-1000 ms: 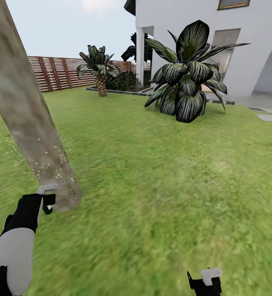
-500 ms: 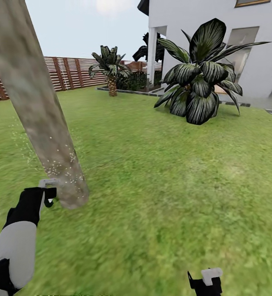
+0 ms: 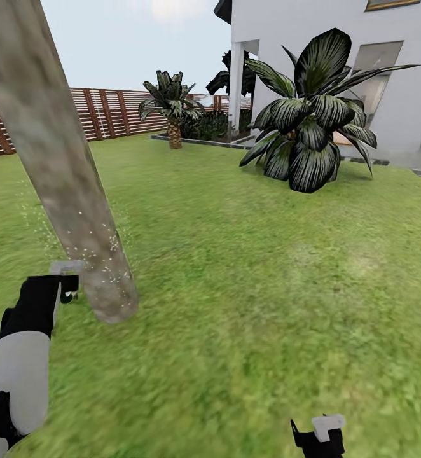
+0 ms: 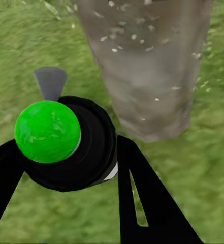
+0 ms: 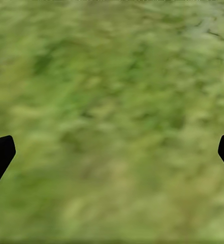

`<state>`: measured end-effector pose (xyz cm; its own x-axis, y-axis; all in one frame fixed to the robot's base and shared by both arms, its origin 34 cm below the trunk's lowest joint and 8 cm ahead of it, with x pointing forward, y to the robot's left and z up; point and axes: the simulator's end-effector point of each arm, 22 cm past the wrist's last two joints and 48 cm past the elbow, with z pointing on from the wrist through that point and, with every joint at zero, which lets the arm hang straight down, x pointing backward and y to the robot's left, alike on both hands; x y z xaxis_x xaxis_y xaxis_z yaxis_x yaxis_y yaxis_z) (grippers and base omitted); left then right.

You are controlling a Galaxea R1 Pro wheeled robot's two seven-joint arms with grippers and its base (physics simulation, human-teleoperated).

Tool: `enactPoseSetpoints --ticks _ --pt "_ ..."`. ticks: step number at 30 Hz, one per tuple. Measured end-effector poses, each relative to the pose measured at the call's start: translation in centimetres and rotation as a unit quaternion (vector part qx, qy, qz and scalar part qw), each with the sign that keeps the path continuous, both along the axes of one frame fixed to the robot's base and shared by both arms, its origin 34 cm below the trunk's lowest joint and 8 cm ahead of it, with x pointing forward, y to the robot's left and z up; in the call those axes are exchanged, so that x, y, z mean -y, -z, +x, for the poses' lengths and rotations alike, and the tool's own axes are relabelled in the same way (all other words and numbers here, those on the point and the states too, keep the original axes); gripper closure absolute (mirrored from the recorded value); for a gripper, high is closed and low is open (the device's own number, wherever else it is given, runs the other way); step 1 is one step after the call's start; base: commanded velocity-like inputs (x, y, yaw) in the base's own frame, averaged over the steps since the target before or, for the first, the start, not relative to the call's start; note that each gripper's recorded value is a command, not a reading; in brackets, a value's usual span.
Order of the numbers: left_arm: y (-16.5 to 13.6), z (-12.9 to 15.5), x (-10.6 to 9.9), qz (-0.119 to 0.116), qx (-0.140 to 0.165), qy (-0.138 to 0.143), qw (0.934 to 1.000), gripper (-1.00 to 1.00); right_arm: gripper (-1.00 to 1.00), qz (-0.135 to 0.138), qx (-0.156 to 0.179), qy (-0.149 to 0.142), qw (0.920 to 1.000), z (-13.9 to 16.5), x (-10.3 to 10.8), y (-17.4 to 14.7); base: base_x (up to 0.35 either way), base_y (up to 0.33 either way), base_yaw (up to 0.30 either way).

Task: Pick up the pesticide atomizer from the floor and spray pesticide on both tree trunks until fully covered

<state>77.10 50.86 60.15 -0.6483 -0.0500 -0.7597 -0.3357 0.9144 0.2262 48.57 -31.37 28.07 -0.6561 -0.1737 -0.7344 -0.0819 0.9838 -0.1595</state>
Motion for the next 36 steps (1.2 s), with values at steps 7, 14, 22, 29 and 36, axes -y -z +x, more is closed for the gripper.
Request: enactPoseSetpoints --ticks 7,14,22,29,36 --pt "1.0 0.5 2.5 -0.018 0.001 0.013 0.9998 1.00 -1.00 0.000 0.000 0.000 1.0000 0.0 0.0 0.0 0.000 0.000 0.253" --pt "1.3 0.8 4.2 -0.023 0.001 0.023 0.9995 1.00 -1.00 0.000 0.000 0.000 1.0000 0.0 0.0 0.0 0.090 0.000 0.105" --pt "1.3 0.9 4.2 -0.022 0.001 0.023 0.9995 1.00 -1.00 0.000 0.000 0.000 1.0000 0.0 0.0 0.0 0.294 -0.075 0.027" --pt "-0.2 1.1 3.7 -0.015 0.016 0.019 0.9996 1.00 -1.00 0.000 0.000 0.000 1.0000 0.0 0.0 0.0 0.219 -0.201 0.217" --pt "-0.2 1.0 3.6 -0.012 0.016 0.019 0.9996 1.00 -1.00 -0.001 0.000 0.001 1.0000 0.0 0.1 0.0 0.262 -0.168 0.011"
